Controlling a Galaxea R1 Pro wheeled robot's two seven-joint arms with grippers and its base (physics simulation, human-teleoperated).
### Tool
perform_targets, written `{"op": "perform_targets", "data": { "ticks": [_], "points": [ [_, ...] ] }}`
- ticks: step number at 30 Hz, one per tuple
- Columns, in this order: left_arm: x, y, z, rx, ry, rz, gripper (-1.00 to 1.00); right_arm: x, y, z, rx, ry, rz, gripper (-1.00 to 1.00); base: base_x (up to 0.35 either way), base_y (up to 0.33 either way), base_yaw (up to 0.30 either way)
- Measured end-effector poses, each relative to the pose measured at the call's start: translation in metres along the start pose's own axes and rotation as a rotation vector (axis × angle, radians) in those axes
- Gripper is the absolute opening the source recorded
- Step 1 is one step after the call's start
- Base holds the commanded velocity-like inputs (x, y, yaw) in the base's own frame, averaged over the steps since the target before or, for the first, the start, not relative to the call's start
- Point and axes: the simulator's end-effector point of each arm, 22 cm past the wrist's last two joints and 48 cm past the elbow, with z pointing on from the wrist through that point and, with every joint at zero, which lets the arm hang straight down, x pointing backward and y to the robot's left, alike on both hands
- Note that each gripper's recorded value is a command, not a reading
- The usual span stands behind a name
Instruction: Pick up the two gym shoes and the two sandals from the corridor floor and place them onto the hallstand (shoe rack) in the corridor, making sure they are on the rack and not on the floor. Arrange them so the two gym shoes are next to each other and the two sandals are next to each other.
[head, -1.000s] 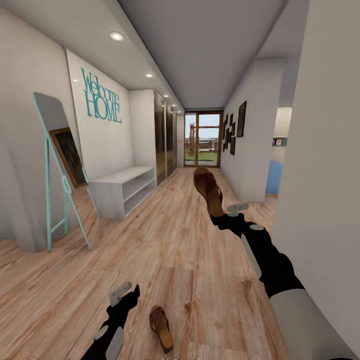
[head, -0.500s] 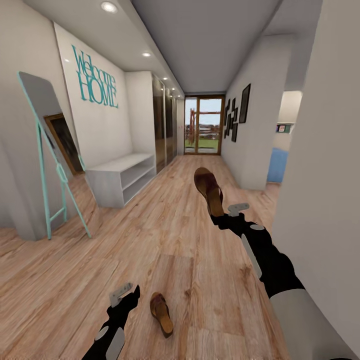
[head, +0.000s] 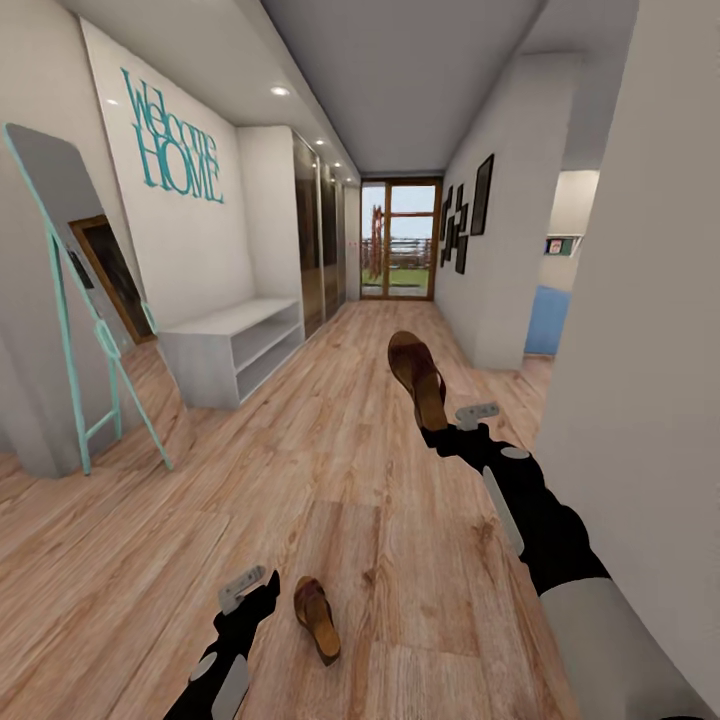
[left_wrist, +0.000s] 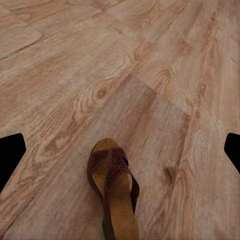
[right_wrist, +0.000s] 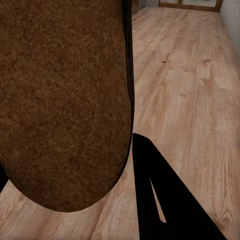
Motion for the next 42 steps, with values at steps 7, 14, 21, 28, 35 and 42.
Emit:
{"op": "perform_targets", "data": {
  "ticks": [7, 14, 21, 28, 35, 42],
  "points": [
    [0.003, 0.002, 0.001, -0.003, 0.006, 0.001, 1.00, 0.003, 0.000, 0.002, -0.001, 0.005, 0.001, -1.00, 0.000, 0.000, -0.166],
    [0.004, 0.002, 0.001, -0.005, 0.008, 0.000, 1.00, 0.005, 0.001, 0.003, -0.002, 0.007, -0.001, -1.00, 0.000, 0.000, -0.031],
    [0.008, 0.003, 0.000, -0.005, 0.015, 0.001, 1.00, 0.004, 0.001, 0.003, -0.003, 0.007, -0.001, -1.00, 0.000, 0.000, 0.000],
    [0.015, 0.003, -0.002, -0.006, 0.013, 0.003, 1.00, 0.004, 0.001, 0.003, -0.003, 0.007, -0.001, -1.00, 0.000, 0.000, 0.000],
    [0.030, 0.012, 0.001, -0.023, 0.036, 0.006, 1.00, 0.025, 0.000, 0.014, -0.005, 0.039, 0.005, -1.00, 0.000, 0.000, 0.000],
    [0.047, 0.022, 0.004, -0.040, 0.065, 0.010, 1.00, 0.048, 0.000, 0.024, -0.008, 0.073, 0.012, -1.00, 0.000, 0.000, 0.000]
  ]
}}
